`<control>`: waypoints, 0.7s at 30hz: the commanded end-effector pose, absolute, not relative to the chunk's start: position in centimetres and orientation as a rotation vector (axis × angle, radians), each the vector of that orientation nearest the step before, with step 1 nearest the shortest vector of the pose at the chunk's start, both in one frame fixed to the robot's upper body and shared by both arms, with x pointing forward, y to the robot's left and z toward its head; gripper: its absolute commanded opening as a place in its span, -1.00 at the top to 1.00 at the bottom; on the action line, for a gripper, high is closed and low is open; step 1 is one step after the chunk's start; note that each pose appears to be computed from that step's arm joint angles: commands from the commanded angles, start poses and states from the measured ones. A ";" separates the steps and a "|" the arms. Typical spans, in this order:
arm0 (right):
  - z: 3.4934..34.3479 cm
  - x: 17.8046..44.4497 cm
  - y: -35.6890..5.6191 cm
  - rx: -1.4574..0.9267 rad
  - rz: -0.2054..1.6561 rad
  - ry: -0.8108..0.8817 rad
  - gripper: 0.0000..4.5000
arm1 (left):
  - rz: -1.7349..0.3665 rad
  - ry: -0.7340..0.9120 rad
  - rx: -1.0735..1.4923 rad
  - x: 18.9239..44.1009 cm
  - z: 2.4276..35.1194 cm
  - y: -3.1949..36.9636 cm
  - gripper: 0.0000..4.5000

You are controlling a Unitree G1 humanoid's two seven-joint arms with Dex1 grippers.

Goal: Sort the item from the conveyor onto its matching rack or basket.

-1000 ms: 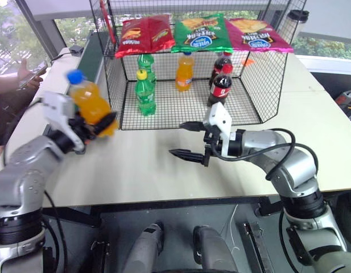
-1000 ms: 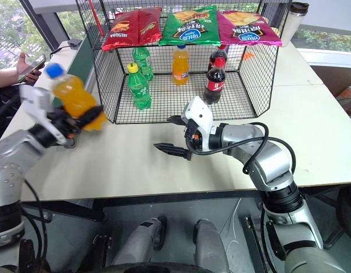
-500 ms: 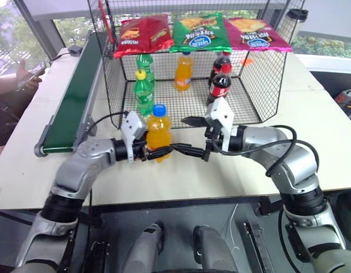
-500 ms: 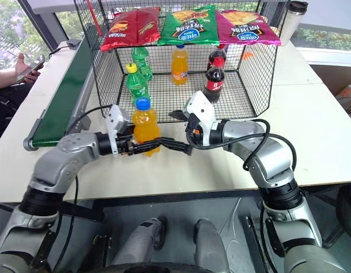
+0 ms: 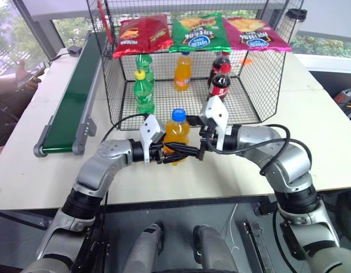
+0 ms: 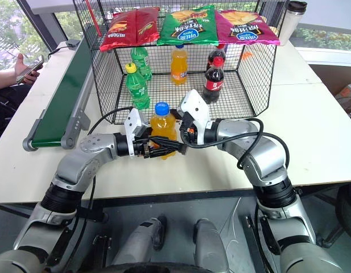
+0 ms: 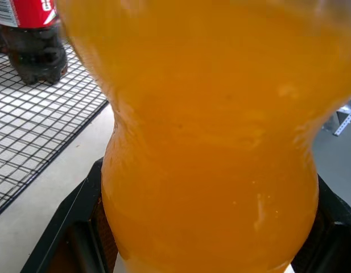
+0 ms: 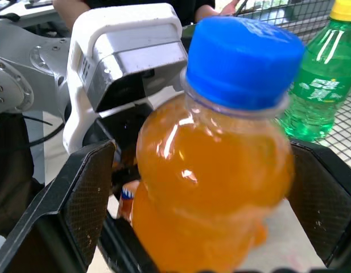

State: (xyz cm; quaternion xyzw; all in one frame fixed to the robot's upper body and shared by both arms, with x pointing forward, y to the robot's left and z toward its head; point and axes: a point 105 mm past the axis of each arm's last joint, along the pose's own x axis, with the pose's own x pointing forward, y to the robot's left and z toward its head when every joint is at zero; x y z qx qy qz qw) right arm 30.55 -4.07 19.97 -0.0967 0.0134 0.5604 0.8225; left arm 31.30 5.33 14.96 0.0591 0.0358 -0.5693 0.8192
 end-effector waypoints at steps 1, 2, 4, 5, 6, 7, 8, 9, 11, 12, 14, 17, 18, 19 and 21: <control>21.7 30.7 -3.6 -0.220 1.193 -0.047 -1.00 | -1.238 -0.008 0.148 30.7 16.8 4.9 -0.32; 21.8 30.9 -3.6 -0.216 1.192 -0.053 -0.89 | -1.237 -0.008 0.146 30.7 16.9 4.9 -0.32; 21.9 30.9 -3.4 -0.215 1.196 -0.061 -0.57 | -1.235 -0.009 0.145 30.7 16.9 4.9 -0.32; 21.9 30.9 -3.4 -0.216 1.201 -0.063 -0.37 | -1.233 -0.008 0.146 30.7 16.9 4.9 -0.32; 22.0 30.8 -3.4 -0.218 1.204 -0.064 -0.18 | -1.232 -0.008 0.146 30.7 16.9 5.0 -0.32; 21.9 30.8 -3.4 -0.220 1.206 -0.064 -0.17 | -1.229 -0.008 0.146 30.7 16.9 5.0 -0.32; 21.9 30.8 -3.4 -0.225 1.205 -0.064 -0.17 | -1.227 -0.007 0.146 30.7 16.9 5.1 -0.32; 21.9 30.8 -3.4 -0.230 1.204 -0.062 -0.17 | -1.222 -0.007 0.147 30.7 16.9 5.1 -0.32; 21.9 30.8 -3.4 -0.234 1.203 -0.060 -0.17 | -1.214 -0.007 0.147 30.7 16.9 5.2 -0.32; 21.9 30.8 -3.4 -0.235 1.204 -0.060 -0.17 | -1.205 -0.013 0.153 30.8 16.9 5.2 -0.32; 21.9 30.8 -3.5 -0.236 1.204 -0.059 -0.17 | -1.192 -0.029 0.160 30.9 17.0 5.3 -0.32; 21.9 30.8 -3.6 -0.238 1.201 -0.058 -0.17 | -1.188 -0.033 0.157 31.1 17.0 5.4 -0.79; 21.9 30.8 -3.6 -0.239 1.198 -0.058 -0.17 | -1.185 -0.034 0.155 31.1 17.0 5.4 -0.97; 21.9 30.8 -3.6 -0.239 1.197 -0.057 -0.17 | -1.178 -0.038 0.155 31.2 17.1 5.4 -0.97; 21.9 30.8 -3.6 -0.240 1.196 -0.058 -0.17 | -1.162 -0.044 0.160 31.3 17.1 5.5 -0.97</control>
